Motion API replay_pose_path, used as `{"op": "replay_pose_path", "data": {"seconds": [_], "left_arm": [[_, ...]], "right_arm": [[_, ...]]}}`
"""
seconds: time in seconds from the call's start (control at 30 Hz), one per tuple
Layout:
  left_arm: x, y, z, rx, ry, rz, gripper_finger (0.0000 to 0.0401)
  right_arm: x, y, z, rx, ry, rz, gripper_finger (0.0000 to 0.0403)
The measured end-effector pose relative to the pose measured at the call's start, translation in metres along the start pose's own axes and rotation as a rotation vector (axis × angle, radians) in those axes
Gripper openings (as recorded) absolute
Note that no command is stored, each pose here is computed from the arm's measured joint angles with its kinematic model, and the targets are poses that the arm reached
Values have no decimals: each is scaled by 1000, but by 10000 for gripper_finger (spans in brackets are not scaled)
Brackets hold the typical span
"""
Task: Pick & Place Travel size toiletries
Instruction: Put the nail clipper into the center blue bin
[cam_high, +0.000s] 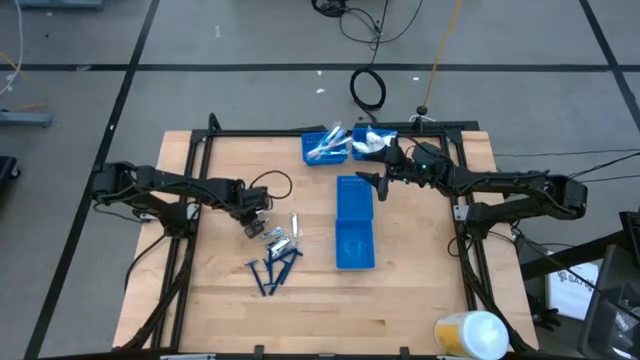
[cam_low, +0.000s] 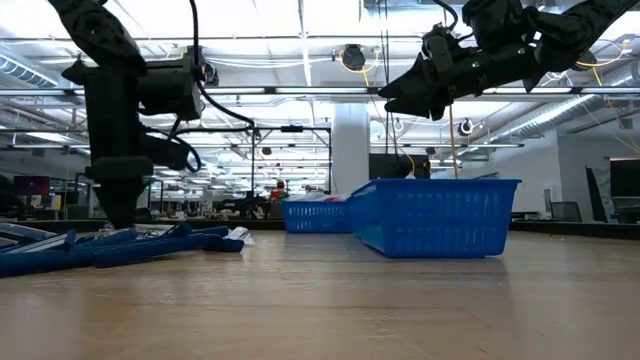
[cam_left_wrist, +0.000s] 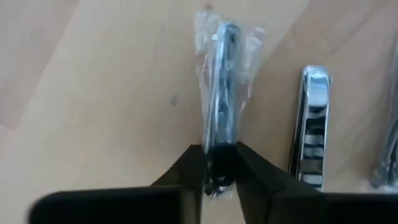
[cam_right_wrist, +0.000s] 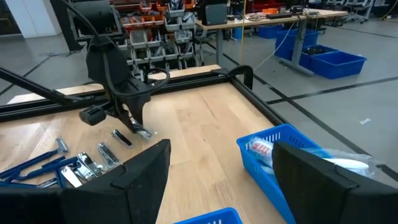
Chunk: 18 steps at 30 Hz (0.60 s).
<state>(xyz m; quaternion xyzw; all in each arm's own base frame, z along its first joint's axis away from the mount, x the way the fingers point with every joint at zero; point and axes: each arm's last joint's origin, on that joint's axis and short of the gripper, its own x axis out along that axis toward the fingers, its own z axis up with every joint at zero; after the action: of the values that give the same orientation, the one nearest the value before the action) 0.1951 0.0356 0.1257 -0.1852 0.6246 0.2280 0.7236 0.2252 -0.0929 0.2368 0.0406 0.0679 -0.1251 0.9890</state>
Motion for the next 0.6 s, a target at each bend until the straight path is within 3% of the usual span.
{"op": "replay_pose_path", "data": {"seconds": [0.07,0.2,0.3,0.6], "left_arm": [[0,1,1,-6,-9,-2,33],[-2,-3,8,-32,-85,8,33],[-15,-12,13,15,-168,31,33],[-66,-42,61,312,-698,-31,33]], "right_arm": [[0,0,0,0,0,0,267],[0,1,0,-12,1,27,267],[0,2,0,-26,1,64,267],[1,9,0,-64,-5,107,267]]}}
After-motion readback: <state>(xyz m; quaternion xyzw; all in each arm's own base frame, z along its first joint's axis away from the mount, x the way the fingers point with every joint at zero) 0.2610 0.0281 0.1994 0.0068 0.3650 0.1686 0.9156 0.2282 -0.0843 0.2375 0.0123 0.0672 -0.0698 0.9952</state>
